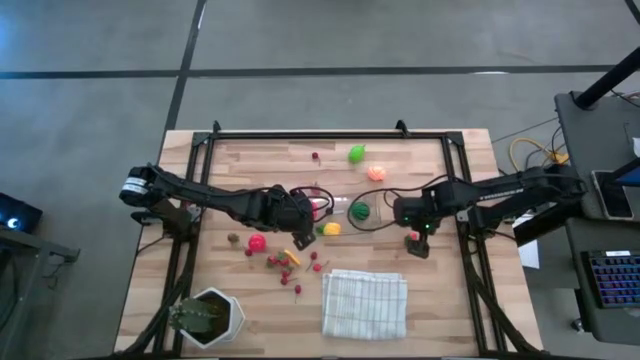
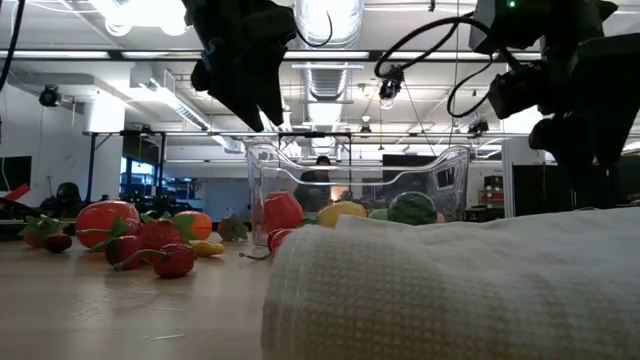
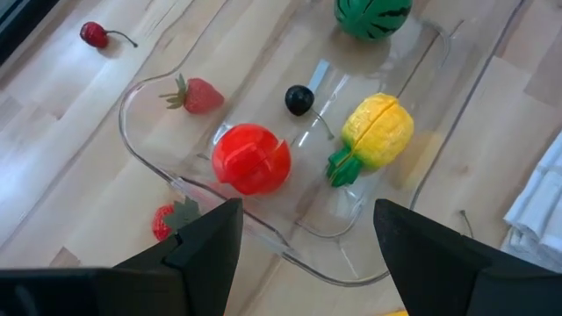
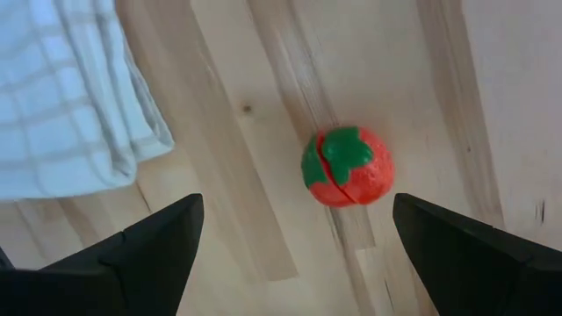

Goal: Pick and placing Produce into tupperware
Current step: Put the red strawberry into the transparent bin

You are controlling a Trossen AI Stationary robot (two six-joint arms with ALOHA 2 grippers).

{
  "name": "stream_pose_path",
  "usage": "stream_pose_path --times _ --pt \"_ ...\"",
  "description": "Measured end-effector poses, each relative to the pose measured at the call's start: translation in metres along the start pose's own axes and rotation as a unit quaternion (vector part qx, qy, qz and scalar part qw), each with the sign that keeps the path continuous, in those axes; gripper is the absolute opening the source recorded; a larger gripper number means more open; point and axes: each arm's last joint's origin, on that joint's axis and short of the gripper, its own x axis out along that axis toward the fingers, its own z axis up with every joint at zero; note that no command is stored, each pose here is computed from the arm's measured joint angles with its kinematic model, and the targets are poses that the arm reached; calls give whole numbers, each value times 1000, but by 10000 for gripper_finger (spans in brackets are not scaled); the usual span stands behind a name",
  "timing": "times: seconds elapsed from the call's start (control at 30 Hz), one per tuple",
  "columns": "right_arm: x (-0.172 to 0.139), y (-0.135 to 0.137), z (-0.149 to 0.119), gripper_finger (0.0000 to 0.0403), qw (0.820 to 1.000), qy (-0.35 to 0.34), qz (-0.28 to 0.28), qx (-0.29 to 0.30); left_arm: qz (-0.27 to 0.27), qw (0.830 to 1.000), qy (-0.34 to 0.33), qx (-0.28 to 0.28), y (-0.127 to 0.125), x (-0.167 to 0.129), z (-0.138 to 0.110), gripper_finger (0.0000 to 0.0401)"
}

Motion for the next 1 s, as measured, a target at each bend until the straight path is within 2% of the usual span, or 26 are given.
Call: stream_pose_path --times 0.3,0.47,0.63,0.7,0.83,1.0 --pt "-17 10 13 363 998 -58 24 -20 -33 997 -38 -50 -7 -1 8 242" --pt "-24 14 18 363 996 -82 34 -29 -79 993 -46 -81 -12 -2 13 242" --pt "-29 18 21 363 994 -89 53 -19 -128 978 -31 -161 -19 -5 14 242" --pt "-29 19 20 363 994 -76 76 -25 -133 976 -28 -173 -23 -7 11 242" --pt "-26 19 16 363 994 -49 93 -16 -140 979 -25 -148 -32 -11 2 242" --pt "-15 13 7 363 999 -28 32 -29 -123 988 -25 -92 -35 -9 -7 242"
